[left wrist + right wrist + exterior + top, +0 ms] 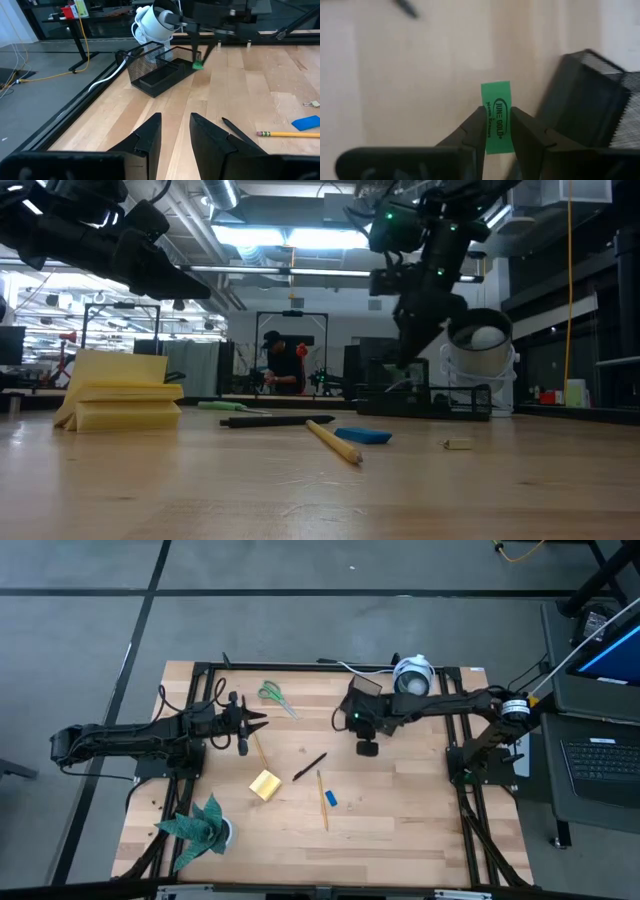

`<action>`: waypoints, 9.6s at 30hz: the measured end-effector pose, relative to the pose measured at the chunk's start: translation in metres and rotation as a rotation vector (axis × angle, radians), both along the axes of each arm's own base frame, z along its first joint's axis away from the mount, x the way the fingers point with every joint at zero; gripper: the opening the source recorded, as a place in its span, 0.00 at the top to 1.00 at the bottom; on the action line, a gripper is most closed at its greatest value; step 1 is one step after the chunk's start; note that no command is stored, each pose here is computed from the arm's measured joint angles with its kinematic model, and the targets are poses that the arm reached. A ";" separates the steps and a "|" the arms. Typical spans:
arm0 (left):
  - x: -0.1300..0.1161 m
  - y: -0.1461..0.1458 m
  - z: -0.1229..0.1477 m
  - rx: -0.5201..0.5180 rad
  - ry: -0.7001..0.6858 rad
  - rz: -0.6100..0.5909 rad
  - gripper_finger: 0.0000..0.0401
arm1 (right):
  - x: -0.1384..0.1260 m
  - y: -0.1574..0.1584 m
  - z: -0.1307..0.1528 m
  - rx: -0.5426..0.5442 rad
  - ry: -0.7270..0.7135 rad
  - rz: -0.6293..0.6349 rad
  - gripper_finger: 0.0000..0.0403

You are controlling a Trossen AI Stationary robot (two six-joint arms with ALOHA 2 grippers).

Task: Pick and place office supplies into organizer
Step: Put the green eraser into the metal mesh desk organizer, then put the top black pen into the metal mesh desk organizer

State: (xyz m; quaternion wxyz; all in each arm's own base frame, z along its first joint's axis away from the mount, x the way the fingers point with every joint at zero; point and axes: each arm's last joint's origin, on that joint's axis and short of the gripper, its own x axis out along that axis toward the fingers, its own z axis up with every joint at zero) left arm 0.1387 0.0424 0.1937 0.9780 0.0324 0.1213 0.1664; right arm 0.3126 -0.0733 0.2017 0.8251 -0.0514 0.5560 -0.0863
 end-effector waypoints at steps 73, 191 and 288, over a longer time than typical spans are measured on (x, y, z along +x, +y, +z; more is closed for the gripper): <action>0.000 0.000 0.000 0.000 0.000 -0.001 0.78 | 0.000 -0.059 -0.031 -0.128 -0.080 -0.323 0.72; 0.028 0.095 -0.061 -0.835 0.562 1.029 0.72 | -0.023 -0.027 0.026 -0.115 -0.655 0.064 0.97; 0.118 0.055 0.093 -0.452 0.694 0.348 0.94 | 0.022 0.041 0.073 -0.449 -0.683 0.465 0.59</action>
